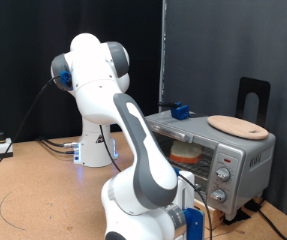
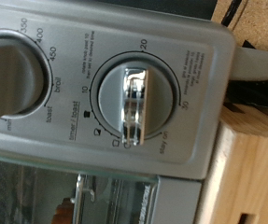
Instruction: Make a piece of toast with the oven
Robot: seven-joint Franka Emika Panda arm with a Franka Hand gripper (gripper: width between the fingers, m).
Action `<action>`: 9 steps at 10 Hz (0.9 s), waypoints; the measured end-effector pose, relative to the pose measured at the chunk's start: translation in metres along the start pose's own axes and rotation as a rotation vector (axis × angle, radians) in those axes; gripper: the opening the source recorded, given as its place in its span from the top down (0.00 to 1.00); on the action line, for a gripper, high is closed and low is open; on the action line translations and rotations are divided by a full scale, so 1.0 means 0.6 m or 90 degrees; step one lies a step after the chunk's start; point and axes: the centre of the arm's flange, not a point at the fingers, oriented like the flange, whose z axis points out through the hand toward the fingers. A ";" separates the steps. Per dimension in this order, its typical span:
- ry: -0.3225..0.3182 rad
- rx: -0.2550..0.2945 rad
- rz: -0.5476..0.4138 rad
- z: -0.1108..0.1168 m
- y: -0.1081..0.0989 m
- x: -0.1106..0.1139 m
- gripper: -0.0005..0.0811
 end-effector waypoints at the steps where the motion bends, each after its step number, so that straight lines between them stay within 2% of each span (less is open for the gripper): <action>1: -0.008 -0.001 -0.004 0.014 -0.004 0.002 0.00; 3: -0.018 -0.002 -0.007 0.040 -0.007 0.007 0.00; 9: -0.002 0.000 -0.009 0.093 -0.016 0.028 0.00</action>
